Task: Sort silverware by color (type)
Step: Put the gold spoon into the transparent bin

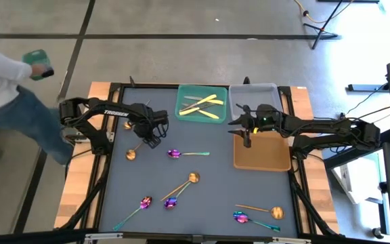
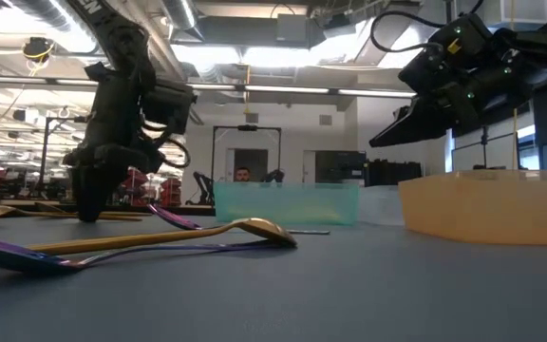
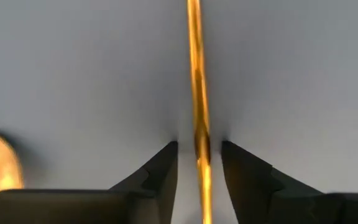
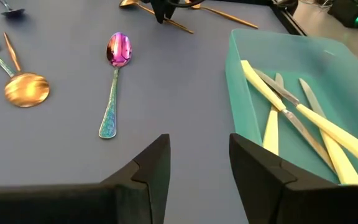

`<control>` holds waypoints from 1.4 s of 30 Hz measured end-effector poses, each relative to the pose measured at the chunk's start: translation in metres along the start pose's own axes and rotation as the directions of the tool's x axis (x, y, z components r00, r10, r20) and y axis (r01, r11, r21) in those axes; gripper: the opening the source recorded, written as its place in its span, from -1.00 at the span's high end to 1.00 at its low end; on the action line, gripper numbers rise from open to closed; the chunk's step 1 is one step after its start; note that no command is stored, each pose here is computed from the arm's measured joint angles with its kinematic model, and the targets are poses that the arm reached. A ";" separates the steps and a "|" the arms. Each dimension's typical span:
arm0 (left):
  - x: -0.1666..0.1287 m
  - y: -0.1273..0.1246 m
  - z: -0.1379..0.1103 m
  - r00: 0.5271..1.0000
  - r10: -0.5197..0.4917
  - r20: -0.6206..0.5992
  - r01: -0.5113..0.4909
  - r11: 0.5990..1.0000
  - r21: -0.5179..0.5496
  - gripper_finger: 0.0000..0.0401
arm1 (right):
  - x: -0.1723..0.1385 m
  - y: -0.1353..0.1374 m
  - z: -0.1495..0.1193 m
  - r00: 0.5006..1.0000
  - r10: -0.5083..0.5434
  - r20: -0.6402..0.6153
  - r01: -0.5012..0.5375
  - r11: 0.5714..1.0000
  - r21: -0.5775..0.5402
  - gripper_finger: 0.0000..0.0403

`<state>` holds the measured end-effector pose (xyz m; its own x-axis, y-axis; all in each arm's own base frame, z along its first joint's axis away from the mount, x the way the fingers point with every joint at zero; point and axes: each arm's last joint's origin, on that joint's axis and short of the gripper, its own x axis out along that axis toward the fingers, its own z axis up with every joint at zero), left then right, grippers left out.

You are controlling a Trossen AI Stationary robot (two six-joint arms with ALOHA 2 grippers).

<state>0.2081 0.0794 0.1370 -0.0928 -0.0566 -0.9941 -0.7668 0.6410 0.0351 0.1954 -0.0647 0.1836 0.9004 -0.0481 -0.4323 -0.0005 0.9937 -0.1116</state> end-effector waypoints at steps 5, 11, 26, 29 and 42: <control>0.003 0.005 0.000 1.000 -0.009 -0.008 0.010 0.999 0.030 0.66 | 0.000 0.000 0.000 1.000 0.007 0.004 -0.007 1.000 0.001 0.25; -0.011 -0.005 0.008 0.999 -0.015 0.040 0.011 0.995 0.104 0.94 | 0.000 0.000 0.003 1.000 0.001 0.028 -0.001 1.000 0.002 0.25; -0.130 -0.059 -0.017 0.772 -0.286 0.568 0.023 0.905 0.424 0.87 | 0.003 0.016 0.016 0.990 0.064 0.129 -0.058 0.997 -0.046 0.25; -0.143 -0.076 -0.020 0.656 -0.403 0.637 0.011 0.850 0.527 0.87 | 0.003 0.021 0.019 0.985 0.085 0.149 -0.077 0.995 -0.062 0.25; -0.133 -0.153 -0.003 0.352 -0.637 0.686 -0.148 0.686 0.712 0.84 | 0.003 0.040 0.036 0.942 0.175 0.287 -0.162 0.984 -0.069 0.22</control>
<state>0.3355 -0.0135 0.2637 0.8914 0.0972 -0.4427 -0.0597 0.9934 0.0980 0.2136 -0.0214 0.2103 0.9727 0.1578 -0.1703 -0.1766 0.9790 -0.1016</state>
